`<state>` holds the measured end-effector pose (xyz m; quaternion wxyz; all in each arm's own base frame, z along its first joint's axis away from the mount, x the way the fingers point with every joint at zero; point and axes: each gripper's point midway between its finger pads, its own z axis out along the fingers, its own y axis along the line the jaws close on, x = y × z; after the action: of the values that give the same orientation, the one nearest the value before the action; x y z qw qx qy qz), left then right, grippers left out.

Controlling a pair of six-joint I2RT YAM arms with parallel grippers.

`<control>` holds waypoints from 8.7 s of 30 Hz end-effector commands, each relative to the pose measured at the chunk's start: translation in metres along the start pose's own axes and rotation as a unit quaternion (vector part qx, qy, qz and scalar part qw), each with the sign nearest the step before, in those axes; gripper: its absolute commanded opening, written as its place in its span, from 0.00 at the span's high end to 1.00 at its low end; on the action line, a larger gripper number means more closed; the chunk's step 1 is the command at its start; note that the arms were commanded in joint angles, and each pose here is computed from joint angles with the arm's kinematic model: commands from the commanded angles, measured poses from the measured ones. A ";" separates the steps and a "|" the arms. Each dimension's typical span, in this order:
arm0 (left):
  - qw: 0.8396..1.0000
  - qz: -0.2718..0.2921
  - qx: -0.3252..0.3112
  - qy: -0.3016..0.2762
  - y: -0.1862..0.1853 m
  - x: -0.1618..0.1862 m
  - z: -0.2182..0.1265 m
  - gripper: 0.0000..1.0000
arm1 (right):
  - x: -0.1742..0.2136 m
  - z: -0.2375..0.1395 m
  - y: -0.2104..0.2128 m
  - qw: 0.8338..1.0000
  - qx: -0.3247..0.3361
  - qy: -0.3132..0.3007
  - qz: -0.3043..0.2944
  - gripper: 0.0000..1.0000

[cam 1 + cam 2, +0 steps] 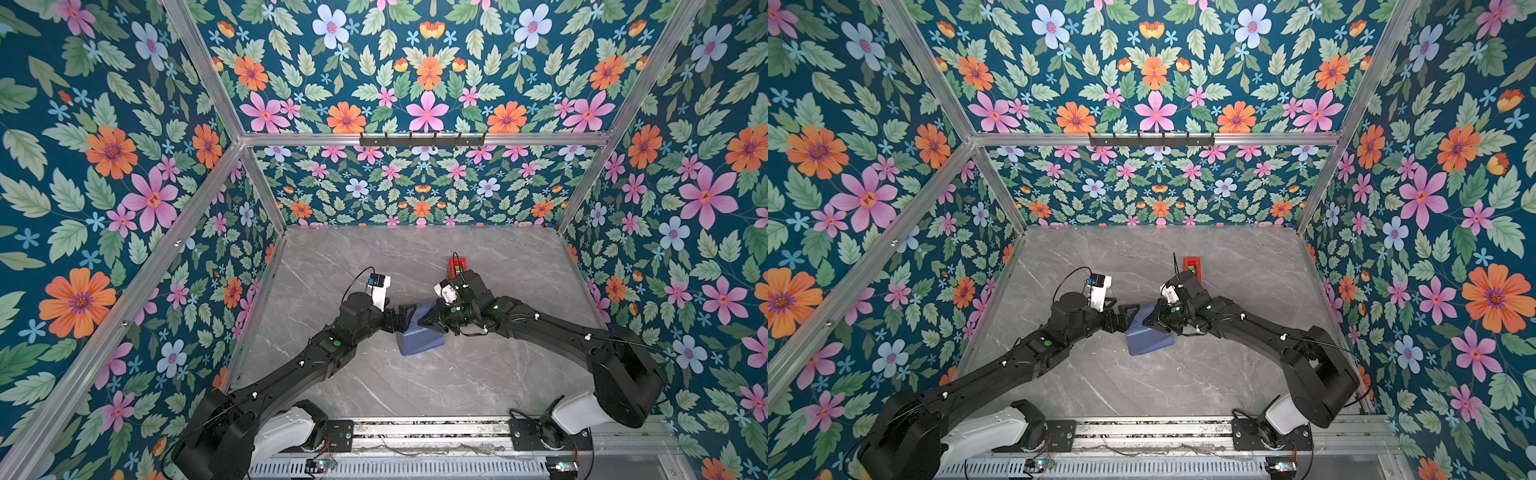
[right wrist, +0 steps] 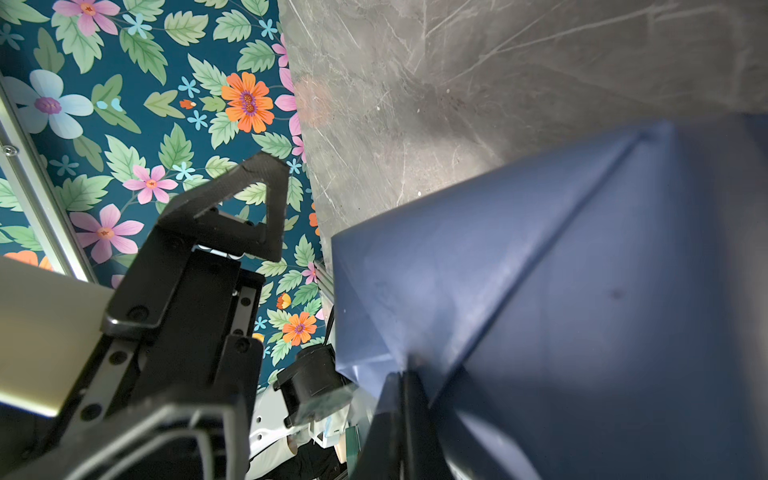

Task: Wrap the gift box in paper

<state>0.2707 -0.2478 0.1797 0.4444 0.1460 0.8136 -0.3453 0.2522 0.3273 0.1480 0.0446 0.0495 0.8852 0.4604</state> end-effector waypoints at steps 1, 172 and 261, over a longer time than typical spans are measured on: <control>0.999 0.025 0.039 0.003 -0.016 0.003 0.000 0.01 | 0.005 0.000 -0.027 0.998 0.053 0.001 0.026 1.00; 0.992 0.037 -0.062 0.103 0.028 0.034 0.029 0.05 | -0.002 -0.025 0.004 0.999 0.008 0.013 -0.049 0.82; 0.950 -0.011 -0.277 -0.143 0.124 -0.057 -0.057 0.00 | -0.102 -0.186 -0.104 0.833 0.388 -0.328 -0.217 0.01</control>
<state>0.3283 -0.1583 0.1884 0.5303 -0.0312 0.8091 -0.2515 0.3223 0.1607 0.1755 0.3785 0.0044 0.9119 0.1586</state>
